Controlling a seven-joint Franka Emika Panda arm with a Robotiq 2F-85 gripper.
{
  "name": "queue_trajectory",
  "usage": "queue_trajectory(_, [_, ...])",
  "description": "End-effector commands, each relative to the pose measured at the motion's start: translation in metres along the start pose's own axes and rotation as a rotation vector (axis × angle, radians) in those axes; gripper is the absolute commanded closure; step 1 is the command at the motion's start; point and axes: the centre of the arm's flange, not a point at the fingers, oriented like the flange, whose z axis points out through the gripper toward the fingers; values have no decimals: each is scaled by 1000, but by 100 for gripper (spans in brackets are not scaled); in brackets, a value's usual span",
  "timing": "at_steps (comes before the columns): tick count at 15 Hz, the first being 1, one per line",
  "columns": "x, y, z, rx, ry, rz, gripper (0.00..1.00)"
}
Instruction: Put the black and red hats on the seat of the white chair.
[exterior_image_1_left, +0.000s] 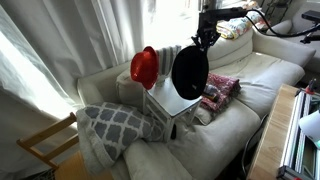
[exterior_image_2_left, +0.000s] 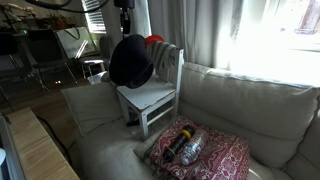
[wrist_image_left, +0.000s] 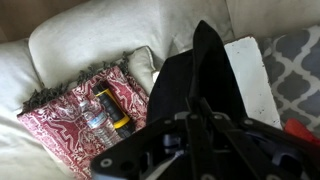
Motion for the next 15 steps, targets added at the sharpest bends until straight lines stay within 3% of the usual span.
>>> queue_trajectory(1, [-3, -5, -2, 26, -34, -35, 99])
queue_trajectory(7, [-1, -38, 22, 327, -179, -181, 99])
queue_trajectory(12, [11, -47, 72, 588, -244, -249, 99])
queue_trajectory(15, [24, -40, 103, 693, -249, -251, 99])
